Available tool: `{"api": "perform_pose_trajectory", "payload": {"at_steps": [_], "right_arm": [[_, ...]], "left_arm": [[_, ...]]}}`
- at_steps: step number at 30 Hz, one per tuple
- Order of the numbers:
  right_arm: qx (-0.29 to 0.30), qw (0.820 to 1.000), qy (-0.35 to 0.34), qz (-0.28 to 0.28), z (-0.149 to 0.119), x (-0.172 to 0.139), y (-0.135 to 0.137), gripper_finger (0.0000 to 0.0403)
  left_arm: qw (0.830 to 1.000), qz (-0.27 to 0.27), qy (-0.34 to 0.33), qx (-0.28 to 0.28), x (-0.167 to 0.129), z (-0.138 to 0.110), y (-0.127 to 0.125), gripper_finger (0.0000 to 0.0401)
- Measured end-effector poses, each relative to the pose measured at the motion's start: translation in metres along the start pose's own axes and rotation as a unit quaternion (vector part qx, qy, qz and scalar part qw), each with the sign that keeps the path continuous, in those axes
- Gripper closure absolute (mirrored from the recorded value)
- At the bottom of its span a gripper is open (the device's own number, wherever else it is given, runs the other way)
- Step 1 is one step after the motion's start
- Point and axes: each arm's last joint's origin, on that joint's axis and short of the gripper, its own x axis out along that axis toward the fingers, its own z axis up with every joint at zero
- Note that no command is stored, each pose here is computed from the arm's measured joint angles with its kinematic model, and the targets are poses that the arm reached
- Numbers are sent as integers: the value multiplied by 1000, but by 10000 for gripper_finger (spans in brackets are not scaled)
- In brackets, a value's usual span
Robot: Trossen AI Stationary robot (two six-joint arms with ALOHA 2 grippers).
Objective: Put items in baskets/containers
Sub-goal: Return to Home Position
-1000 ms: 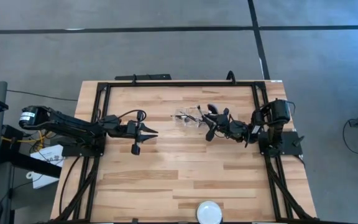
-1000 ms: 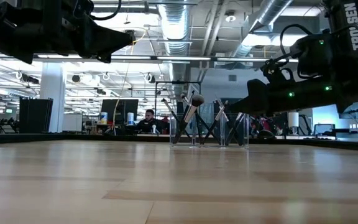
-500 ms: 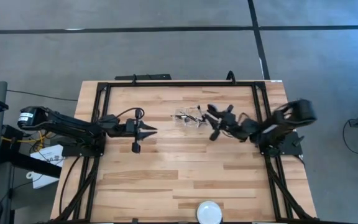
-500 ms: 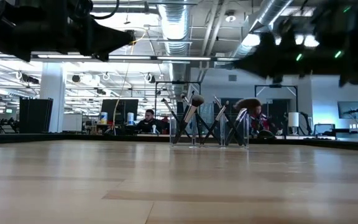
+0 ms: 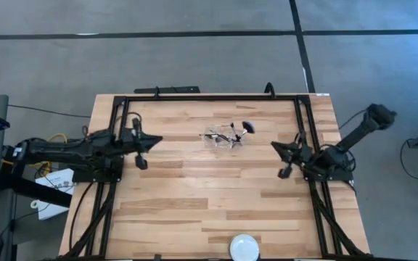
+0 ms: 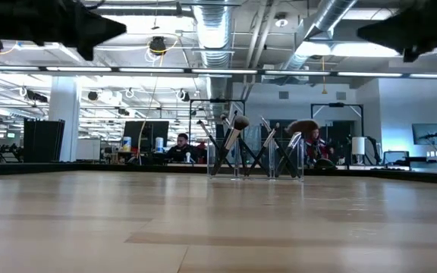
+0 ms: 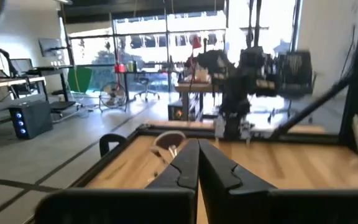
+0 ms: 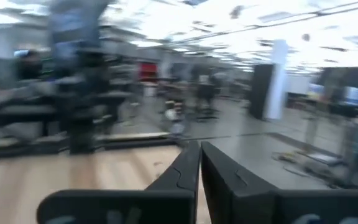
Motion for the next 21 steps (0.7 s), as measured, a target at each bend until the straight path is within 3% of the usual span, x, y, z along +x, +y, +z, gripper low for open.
{"api": "perform_pose_trajectory", "payload": {"at_steps": [5,9,14,17,21], "right_arm": [[-22,994,-1,106,2,-23,2,401],[1,985,-7,175,3,-35,1,402],[15,979,5,204,-4,-33,1,403],[12,966,9,259,-13,-29,3,403],[33,957,14,289,-23,-21,2,403]], "left_arm": [[999,2,-26,-37,-23,8,6,397],[997,1,-33,-65,-38,9,9,397],[998,0,-7,-59,-50,0,10,397],[999,2,41,-30,-50,-12,9,397],[998,4,29,-58,-51,-7,10,397]]}}
